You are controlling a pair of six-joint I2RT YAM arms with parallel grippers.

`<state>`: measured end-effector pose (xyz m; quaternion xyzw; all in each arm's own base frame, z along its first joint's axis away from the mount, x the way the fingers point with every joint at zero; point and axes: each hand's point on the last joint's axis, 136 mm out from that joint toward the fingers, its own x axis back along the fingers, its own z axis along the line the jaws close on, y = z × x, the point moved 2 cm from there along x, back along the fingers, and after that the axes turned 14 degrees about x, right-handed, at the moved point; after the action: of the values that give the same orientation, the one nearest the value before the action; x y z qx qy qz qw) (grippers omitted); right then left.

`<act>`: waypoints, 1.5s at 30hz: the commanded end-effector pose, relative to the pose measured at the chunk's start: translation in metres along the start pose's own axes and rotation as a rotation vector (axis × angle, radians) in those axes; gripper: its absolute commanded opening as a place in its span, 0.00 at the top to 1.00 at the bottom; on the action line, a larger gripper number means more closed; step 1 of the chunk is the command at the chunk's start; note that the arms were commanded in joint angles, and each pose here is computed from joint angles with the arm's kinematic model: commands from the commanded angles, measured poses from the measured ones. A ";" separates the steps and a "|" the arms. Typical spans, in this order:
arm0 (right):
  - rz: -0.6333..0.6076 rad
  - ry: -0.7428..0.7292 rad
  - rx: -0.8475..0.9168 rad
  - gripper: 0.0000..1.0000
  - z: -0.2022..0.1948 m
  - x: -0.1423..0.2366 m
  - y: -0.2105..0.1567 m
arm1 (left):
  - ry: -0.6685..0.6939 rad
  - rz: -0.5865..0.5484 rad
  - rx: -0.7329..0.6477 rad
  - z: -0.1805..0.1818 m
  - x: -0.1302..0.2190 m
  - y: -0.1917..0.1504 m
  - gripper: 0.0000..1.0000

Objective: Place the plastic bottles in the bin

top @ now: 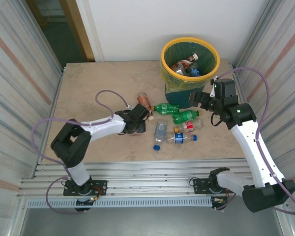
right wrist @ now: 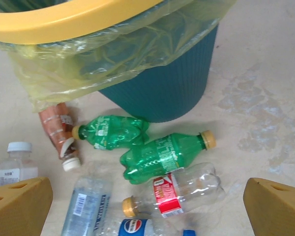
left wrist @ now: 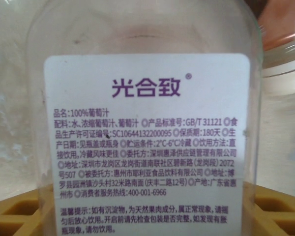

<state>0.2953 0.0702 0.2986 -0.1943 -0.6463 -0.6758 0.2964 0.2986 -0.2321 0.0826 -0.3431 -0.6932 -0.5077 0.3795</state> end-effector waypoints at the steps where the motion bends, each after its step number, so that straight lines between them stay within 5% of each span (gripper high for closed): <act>1: -0.051 0.104 -0.041 0.02 0.016 0.005 0.013 | -0.103 -0.152 -0.040 -0.008 0.034 0.029 0.45; 16: -0.082 0.614 0.005 0.00 0.125 0.007 0.039 | -0.536 -0.504 -0.213 -0.025 0.135 0.048 0.45; 27: 0.002 0.800 0.146 0.02 0.212 -0.002 0.025 | -0.746 -0.568 -0.267 -0.040 0.169 0.041 0.44; 37: 0.062 0.904 0.208 0.09 0.257 -0.014 0.010 | -0.790 -0.587 -0.286 -0.044 0.178 0.040 0.44; 45: 0.098 0.924 0.202 0.34 0.269 -0.027 0.003 | -0.808 -0.585 -0.292 -0.045 0.180 0.038 0.44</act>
<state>0.2841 0.3324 0.2949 0.1043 -0.5078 -0.6078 0.6016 0.2587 -0.2489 0.2554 -0.3581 -0.7748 -0.5117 -0.0981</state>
